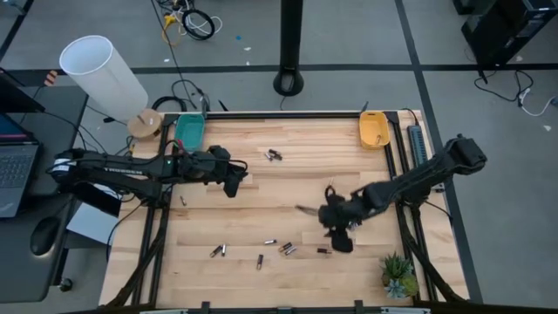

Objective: Sort batteries
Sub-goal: Put the black battery into the blue bin

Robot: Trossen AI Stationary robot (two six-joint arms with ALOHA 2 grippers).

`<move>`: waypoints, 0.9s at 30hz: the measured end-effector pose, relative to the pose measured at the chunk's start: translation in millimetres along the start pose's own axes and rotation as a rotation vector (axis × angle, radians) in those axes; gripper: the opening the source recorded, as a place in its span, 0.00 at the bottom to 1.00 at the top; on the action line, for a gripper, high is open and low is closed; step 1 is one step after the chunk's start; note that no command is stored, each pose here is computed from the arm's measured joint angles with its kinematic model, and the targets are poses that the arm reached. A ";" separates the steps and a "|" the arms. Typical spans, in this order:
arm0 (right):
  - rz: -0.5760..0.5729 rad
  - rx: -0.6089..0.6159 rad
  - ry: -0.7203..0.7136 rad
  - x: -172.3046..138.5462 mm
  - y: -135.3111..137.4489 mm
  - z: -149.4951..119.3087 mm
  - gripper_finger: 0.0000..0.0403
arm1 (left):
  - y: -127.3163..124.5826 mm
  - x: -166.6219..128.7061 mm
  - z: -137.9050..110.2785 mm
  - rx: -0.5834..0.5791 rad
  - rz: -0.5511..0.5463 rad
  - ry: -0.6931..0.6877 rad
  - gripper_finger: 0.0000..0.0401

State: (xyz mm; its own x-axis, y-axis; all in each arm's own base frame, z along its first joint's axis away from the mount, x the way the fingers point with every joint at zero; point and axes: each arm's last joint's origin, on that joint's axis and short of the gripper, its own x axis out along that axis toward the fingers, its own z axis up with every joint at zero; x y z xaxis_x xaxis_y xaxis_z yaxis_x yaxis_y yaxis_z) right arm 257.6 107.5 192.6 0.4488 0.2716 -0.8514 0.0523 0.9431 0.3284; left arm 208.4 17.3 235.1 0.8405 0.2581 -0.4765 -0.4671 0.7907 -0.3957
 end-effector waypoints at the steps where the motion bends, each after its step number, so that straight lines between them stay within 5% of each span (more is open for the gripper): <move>1: 0.015 0.014 -0.010 5.4 6.3 -0.8 0.40 | -0.3 0.2 0.2 0.004 -0.004 -0.001 0.34; 8: -0.084 -0.003 -0.046 33.2 44.6 -3.5 0.40 | -1.0 0.9 -1.1 0.010 -0.034 0.028 0.34; 19: -0.295 0.053 -0.224 54.9 57.7 -20.1 0.40 | -2.0 0.8 -1.7 0.010 -0.068 0.049 0.34; 27: -0.234 0.048 -0.256 64.1 60.2 -43.4 0.40 | -3.5 0.7 0.4 -0.002 -0.084 0.029 0.34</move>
State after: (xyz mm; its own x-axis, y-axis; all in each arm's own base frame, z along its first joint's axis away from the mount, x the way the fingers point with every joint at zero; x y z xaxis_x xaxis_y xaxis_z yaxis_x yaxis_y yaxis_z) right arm 250.8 190.1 140.1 0.6286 -0.0136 -0.7776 0.2197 0.9622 0.1608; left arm 210.8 15.0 236.4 0.8685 0.1750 -0.4638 -0.3961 0.8075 -0.4371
